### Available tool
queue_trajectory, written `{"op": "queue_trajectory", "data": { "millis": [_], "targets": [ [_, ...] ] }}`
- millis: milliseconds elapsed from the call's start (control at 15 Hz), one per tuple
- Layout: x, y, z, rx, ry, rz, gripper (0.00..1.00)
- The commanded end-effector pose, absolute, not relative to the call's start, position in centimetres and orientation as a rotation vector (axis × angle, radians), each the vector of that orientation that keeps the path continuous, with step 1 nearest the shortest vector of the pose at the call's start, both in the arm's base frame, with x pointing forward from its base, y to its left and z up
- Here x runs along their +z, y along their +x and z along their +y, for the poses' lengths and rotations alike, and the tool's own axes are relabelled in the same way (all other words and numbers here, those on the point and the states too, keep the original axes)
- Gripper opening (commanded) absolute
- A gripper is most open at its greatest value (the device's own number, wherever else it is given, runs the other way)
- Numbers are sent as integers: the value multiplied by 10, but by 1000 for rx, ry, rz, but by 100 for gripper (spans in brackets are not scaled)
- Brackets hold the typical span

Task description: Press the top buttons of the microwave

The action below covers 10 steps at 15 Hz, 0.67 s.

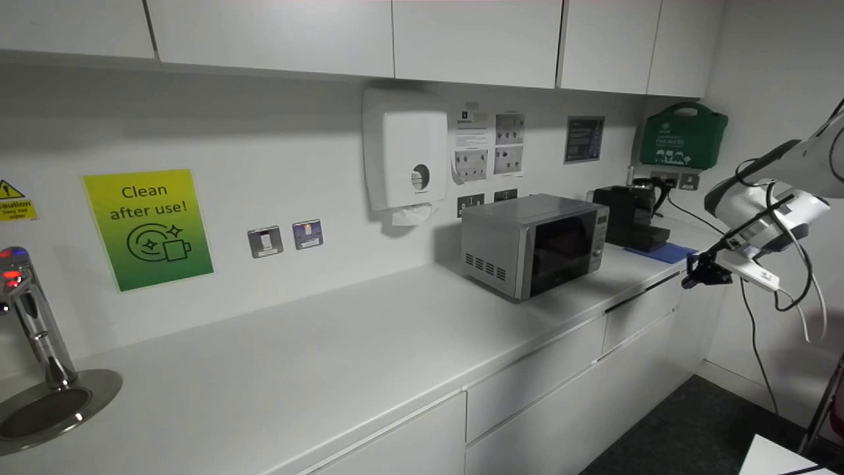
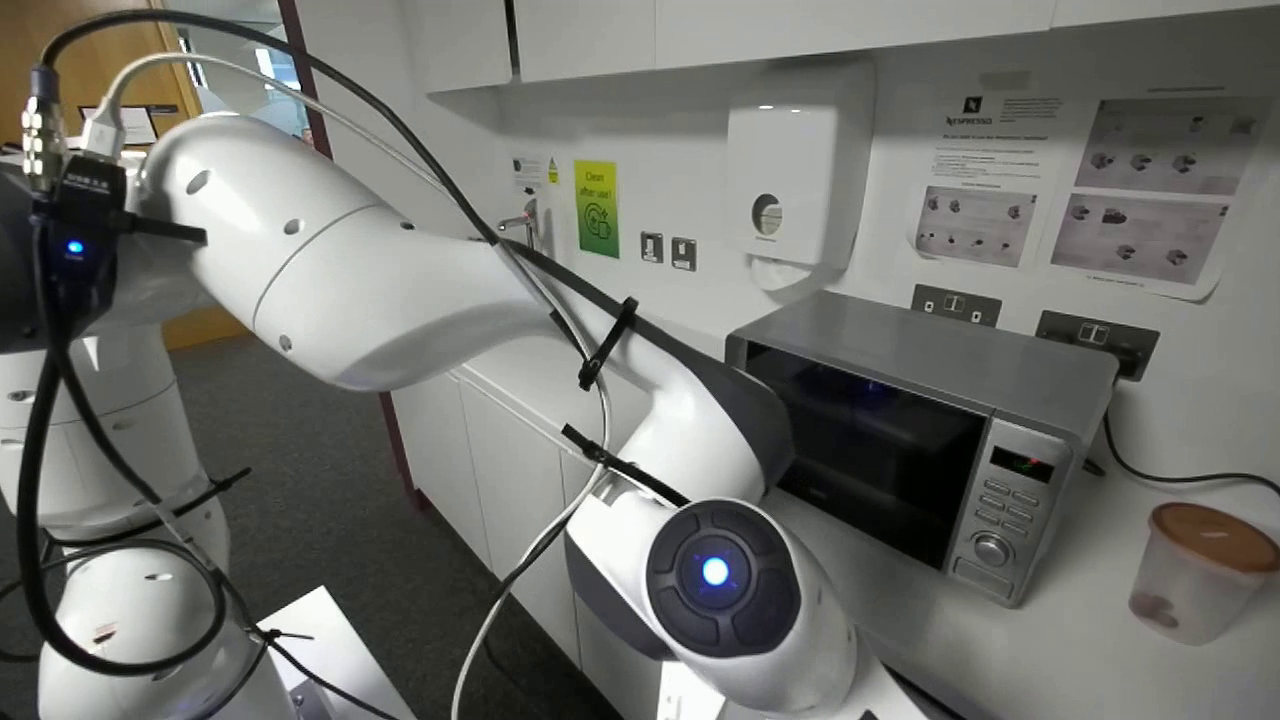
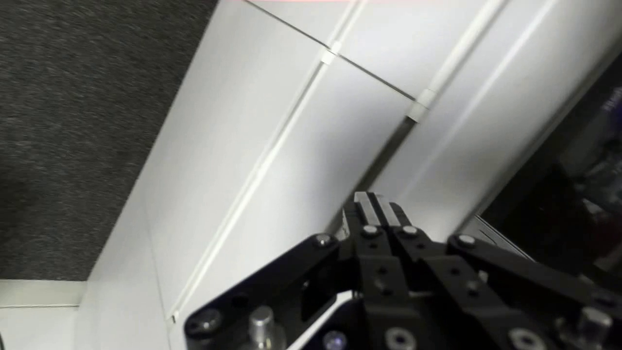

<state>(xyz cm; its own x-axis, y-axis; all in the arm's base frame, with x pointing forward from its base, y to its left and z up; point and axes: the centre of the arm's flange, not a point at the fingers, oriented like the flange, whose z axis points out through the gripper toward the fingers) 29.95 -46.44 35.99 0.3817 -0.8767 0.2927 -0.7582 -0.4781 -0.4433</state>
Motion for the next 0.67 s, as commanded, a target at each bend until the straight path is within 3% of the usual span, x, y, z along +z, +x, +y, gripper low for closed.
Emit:
{"op": "queue_trajectory", "data": {
  "millis": [0, 200, 267, 600],
  "targets": [
    [380, 274, -424, -529, -2581, 1530, 0],
    [361, 274, -412, -383, -2728, 1621, 0],
    [333, 287, -450, -446, -2665, 1557, 0],
    [325, 289, -443, -402, -2711, 1588, 0]
  ]
}}
